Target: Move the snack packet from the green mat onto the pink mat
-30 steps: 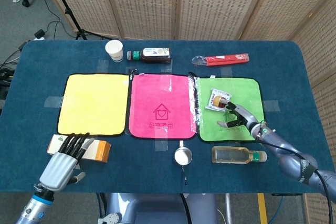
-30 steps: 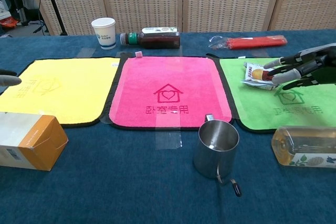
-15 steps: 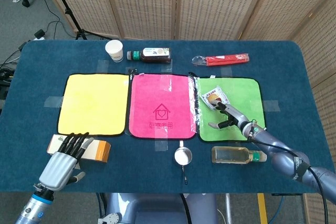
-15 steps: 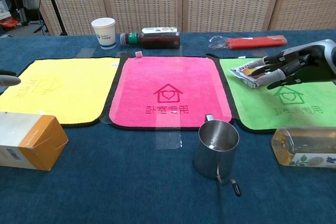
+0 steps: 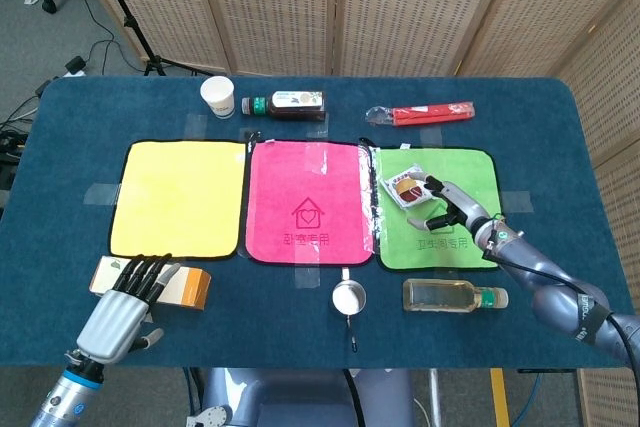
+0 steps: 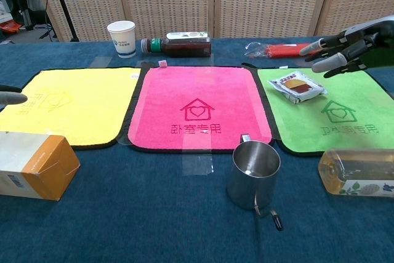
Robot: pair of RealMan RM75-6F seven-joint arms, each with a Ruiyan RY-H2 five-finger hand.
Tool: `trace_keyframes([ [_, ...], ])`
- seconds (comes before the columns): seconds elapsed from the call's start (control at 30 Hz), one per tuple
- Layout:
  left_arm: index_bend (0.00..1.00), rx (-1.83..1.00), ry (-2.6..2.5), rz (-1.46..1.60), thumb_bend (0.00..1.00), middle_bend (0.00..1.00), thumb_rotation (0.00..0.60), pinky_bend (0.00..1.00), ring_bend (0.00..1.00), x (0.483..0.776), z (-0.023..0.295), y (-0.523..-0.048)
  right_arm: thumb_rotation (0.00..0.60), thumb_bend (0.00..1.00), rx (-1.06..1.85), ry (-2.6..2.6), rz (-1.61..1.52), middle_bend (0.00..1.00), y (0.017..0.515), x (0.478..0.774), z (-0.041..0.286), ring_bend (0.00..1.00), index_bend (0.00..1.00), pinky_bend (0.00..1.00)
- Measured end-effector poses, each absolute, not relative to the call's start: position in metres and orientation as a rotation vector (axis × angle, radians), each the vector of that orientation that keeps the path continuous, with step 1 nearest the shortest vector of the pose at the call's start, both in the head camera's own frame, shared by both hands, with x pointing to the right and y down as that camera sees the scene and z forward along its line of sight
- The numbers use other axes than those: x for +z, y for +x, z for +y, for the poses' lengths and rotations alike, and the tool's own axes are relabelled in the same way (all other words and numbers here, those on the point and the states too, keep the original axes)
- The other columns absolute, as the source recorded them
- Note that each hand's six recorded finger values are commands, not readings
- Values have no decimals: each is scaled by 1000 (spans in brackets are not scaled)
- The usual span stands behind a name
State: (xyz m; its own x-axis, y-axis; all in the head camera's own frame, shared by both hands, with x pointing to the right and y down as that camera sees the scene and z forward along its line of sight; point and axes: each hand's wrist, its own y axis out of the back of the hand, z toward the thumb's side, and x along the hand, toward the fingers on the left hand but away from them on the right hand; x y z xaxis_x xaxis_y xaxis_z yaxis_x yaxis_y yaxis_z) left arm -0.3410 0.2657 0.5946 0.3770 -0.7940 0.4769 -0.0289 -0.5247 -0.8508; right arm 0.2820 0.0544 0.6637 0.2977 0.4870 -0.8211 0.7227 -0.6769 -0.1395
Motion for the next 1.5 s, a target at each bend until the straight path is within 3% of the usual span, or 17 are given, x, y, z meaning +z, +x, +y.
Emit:
trace_keyframes([
  [0.9, 0, -1222, -1843, 697, 73, 0, 600, 0, 0, 599, 268, -338, 600, 368, -1377, 2199, 1107, 0, 293, 704, 41, 0, 81, 0],
  [1.5, 0, -1211, -1850, 692, 73, 0, 600, 0, 0, 597, 270, -336, 600, 370, -1331, 2264, 984, 0, 265, 701, 53, 0, 81, 0],
])
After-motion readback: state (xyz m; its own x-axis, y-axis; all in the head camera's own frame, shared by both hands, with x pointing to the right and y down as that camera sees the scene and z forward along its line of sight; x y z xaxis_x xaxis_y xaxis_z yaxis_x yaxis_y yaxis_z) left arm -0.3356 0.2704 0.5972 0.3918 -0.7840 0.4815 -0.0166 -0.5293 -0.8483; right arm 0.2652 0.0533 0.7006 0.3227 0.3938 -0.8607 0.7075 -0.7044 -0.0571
